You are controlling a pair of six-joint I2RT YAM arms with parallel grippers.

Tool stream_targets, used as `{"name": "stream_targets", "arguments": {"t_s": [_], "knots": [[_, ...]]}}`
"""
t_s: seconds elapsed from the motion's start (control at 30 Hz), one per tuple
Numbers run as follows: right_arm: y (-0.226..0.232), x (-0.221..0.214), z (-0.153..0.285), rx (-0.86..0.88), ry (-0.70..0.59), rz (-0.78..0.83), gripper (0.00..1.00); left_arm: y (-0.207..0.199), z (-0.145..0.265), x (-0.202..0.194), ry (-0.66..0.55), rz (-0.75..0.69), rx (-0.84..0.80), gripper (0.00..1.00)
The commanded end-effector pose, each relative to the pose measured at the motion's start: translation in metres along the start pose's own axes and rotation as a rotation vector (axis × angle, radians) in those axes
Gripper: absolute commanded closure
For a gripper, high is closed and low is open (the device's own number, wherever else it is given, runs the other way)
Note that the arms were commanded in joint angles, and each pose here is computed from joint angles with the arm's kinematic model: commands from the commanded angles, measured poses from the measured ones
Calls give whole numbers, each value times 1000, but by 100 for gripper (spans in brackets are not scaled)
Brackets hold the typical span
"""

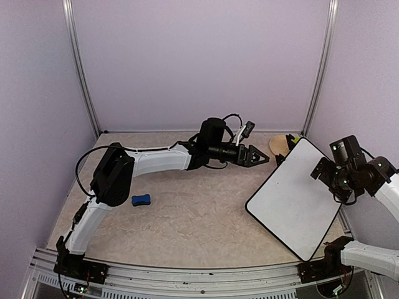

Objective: Erase the whiteboard

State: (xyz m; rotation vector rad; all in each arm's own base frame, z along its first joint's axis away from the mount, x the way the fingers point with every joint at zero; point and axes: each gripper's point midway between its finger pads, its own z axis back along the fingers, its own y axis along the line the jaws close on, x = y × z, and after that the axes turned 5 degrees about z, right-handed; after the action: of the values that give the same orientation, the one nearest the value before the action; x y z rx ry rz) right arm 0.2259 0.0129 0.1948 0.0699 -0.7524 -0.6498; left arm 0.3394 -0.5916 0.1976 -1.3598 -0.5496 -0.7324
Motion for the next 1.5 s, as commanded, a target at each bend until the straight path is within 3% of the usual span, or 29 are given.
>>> {"name": "stream_targets", "arguments": {"t_s": [0.0,0.3,0.43,0.63,0.93,1.17,1.47], "knots": [[9,33,23,32,-105,46,0,12,-14,-36,111,111,-15,7],[28,65,51,103,-193,101,0,17,-30,-80,208,163,20,11],[34,66,49,115,-197,146,0,17,-34,-95,236,192,16,22],[44,73,47,111,-210,225,0,9,-40,-104,262,227,-29,47],[43,91,65,118,-293,249,0,17,-42,-114,269,294,-65,99],[43,101,75,111,-328,268,0,6,-32,-97,209,315,-166,100],[45,119,95,120,-388,253,0,-42,27,-10,-66,197,-392,100]]}}
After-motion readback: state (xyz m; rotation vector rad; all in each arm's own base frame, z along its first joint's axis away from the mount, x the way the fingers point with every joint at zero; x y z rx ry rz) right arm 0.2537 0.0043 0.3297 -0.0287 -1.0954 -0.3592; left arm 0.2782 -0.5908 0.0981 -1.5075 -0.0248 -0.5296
